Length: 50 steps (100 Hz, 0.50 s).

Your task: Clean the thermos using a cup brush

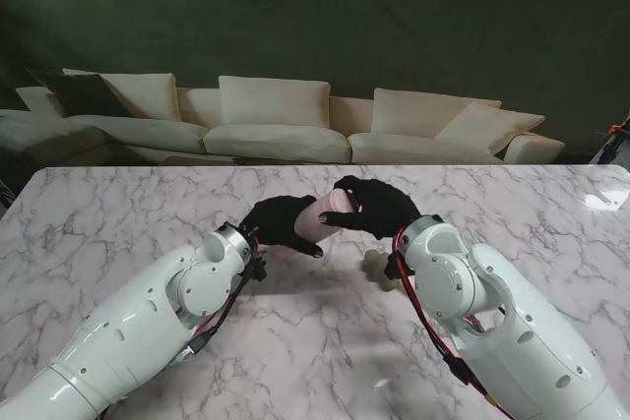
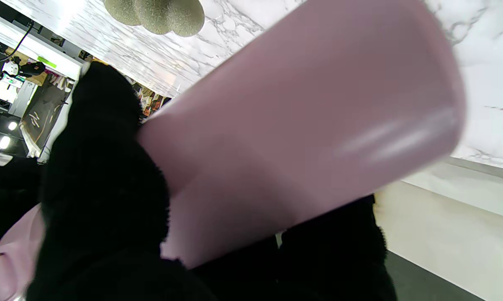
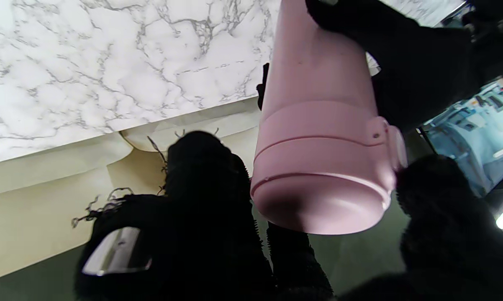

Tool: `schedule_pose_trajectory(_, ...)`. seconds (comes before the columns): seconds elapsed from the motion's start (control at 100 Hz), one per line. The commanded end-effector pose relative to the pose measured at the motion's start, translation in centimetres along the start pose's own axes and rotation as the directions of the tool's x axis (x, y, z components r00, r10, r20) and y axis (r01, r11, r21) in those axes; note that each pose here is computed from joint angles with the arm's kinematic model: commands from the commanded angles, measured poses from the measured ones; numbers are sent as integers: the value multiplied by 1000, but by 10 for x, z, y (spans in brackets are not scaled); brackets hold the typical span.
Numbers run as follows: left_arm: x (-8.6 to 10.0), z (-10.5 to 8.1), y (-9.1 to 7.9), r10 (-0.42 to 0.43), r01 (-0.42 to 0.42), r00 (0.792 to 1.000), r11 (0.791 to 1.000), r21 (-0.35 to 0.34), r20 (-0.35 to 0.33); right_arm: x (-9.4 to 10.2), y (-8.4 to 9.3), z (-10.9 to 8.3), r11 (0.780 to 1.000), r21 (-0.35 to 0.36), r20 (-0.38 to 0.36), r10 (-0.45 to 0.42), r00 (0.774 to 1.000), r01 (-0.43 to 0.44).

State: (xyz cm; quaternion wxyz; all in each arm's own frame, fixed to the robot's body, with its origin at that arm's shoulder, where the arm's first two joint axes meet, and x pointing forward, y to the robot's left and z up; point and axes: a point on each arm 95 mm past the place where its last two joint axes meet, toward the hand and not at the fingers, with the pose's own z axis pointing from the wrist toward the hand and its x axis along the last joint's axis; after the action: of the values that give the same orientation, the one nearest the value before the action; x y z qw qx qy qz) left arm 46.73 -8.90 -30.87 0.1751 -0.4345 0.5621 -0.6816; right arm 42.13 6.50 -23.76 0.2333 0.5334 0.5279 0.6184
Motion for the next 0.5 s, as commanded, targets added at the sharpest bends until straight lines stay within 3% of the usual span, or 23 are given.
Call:
schedule_pose_trajectory(0.0, 3, 4, -7, -1, 1, 1000, 1000, 4, -6, 8, -13, -1, 999, 26, -34, 29, 999, -29)
schedule_pose_trajectory(0.08, 3, 4, -8, -1, 1, 1000, 1000, 1, -4, 10, -17, -1, 997, 30, -53, 74, 996, -72)
schedule_pose_trajectory(0.34, 2, 3, -9, -3, 3, 1000, 1000, -11, 6, 10, -22, -2, 995, 30, -131, 101, 986, -98)
schedule_pose_trajectory(0.49, 2, 3, -9, -6, 6, 1000, 1000, -14, 12, 6, -23, -2, 997, 42, -213, 74, 974, -66)
